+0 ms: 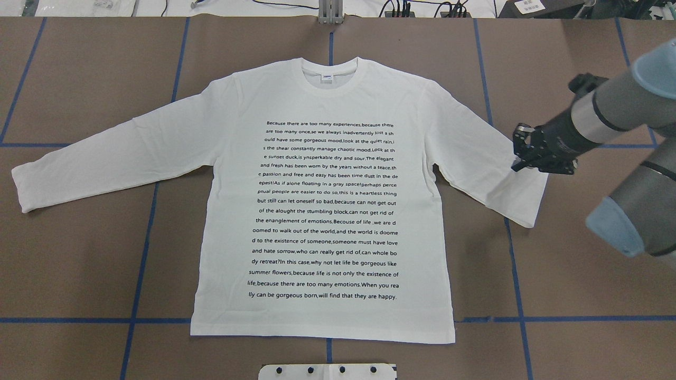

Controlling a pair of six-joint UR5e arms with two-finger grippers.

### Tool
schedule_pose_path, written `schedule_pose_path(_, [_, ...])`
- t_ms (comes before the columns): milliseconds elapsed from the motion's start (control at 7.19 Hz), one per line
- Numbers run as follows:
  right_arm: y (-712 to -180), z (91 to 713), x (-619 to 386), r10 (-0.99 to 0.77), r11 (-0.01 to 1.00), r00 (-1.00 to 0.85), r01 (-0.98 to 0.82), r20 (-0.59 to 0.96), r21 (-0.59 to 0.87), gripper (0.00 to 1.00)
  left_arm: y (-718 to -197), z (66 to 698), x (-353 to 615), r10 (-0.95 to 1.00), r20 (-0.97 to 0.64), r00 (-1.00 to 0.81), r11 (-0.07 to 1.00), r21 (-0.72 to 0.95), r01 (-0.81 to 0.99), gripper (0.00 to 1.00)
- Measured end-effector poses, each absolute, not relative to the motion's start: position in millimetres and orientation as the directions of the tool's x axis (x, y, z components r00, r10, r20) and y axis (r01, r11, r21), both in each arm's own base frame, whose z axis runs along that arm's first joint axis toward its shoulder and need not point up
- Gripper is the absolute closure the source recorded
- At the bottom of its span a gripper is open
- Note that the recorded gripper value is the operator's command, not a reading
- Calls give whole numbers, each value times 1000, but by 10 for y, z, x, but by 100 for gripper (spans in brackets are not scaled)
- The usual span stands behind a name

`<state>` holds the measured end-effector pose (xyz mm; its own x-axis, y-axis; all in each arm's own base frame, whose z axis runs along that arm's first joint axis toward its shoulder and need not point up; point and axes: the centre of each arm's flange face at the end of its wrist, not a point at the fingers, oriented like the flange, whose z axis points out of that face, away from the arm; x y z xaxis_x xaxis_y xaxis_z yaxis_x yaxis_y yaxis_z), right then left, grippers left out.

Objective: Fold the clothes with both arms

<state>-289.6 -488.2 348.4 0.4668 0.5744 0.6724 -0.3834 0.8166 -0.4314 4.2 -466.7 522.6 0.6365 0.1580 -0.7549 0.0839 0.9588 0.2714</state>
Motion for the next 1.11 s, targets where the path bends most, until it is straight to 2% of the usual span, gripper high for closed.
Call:
schedule_pose_path(417, [-5769, 1924, -3894, 631, 768, 407, -448, 661, -458, 100, -4662, 5142, 69, 179, -774, 607, 957, 280, 75, 1])
schedule_pose_path(696, [-6384, 930, -4961, 618, 751, 298, -496, 727, -435, 100, -4669, 5120, 72, 192, -774, 604, 953, 294, 74, 1])
schedule_pose_path(835, [-6433, 599, -5335, 592, 757, 253, -501, 765, -420, 100, -4670, 5110, 72, 195, -774, 603, 952, 297, 74, 1])
schedule_pose_path(1113, [-6082, 317, -5983, 534, 772, 223, -523, 816, -362, 99, -4670, 5097, 78, 199, -774, 601, 950, 303, 75, 1])
